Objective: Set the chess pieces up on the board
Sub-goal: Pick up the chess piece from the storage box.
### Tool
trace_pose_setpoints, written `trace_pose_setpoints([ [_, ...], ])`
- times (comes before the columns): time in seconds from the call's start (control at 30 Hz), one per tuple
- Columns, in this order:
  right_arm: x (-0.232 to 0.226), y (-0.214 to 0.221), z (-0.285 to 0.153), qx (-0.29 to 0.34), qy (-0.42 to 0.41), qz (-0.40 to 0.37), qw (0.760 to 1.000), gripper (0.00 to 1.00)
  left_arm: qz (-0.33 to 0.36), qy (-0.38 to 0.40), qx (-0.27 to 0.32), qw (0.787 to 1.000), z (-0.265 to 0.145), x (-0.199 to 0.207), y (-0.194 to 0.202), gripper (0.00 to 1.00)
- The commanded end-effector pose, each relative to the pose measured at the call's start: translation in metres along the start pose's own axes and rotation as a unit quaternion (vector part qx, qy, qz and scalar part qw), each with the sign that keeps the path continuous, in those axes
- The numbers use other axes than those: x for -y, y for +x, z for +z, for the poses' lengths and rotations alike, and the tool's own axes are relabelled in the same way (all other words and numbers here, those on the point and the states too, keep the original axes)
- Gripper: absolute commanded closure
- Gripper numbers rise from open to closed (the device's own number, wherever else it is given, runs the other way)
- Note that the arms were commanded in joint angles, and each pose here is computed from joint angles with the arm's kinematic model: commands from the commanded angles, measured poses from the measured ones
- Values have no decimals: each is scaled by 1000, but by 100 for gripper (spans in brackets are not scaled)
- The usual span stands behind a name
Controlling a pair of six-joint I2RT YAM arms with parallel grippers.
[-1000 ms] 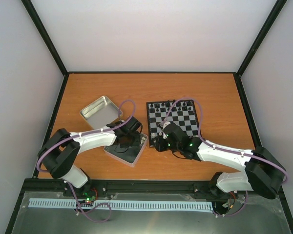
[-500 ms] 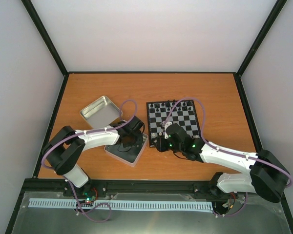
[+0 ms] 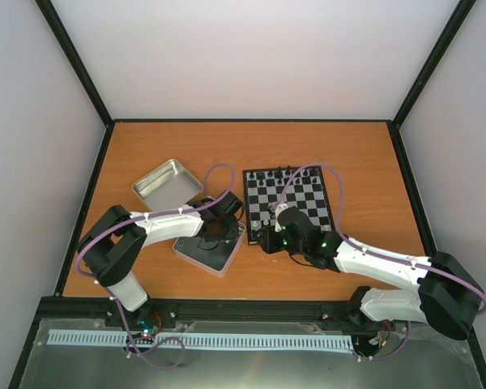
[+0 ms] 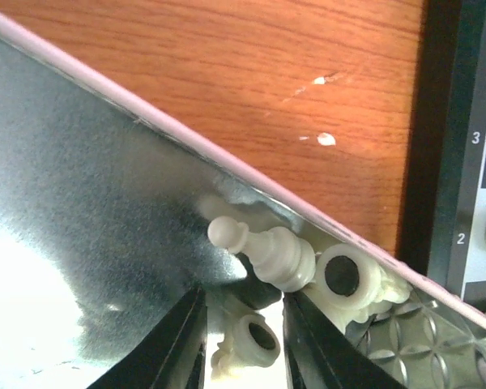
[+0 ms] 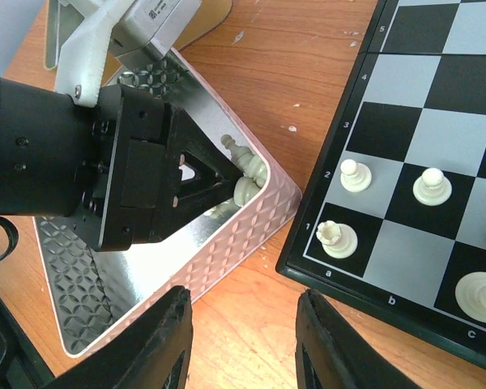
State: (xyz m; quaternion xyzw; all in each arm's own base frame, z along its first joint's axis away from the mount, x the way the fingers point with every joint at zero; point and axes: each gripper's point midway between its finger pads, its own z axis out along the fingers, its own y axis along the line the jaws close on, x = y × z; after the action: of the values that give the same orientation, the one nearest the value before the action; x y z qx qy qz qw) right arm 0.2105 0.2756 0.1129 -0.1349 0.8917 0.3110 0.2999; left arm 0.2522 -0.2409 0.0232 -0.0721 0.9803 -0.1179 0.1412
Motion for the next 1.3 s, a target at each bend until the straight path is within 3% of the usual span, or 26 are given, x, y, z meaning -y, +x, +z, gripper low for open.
trace_pose_setpoints([
  [0.0, 2, -7, -3, 20, 3, 1, 1000, 64, 40, -75, -55, 995, 13, -36, 28, 72],
  [0.13, 2, -8, -4, 23, 3, 1, 1000, 64, 52, -61, -72, 994, 15, -32, 34, 79],
  [0.47, 3, -8, -5, 26, 3, 7, 1000, 64, 107, -56, -97, 988, 10, -35, 43, 70],
  [0.63, 3, -7, -5, 26, 3, 9, 1000, 64, 123, -74, -104, 984, 16, -39, 43, 79],
  [0.8, 3, -8, -7, 30, 3, 10, 999, 64, 127, -101, -101, 982, 19, -48, 41, 81],
  [1.0, 3, -9, -8, 31, 3, 11, 999, 64, 141, -116, -113, 977, 20, -52, 42, 73],
  [1.27, 3, -10, -8, 34, 3, 12, 999, 64, 145, -138, -112, 973, 18, -62, 43, 86],
])
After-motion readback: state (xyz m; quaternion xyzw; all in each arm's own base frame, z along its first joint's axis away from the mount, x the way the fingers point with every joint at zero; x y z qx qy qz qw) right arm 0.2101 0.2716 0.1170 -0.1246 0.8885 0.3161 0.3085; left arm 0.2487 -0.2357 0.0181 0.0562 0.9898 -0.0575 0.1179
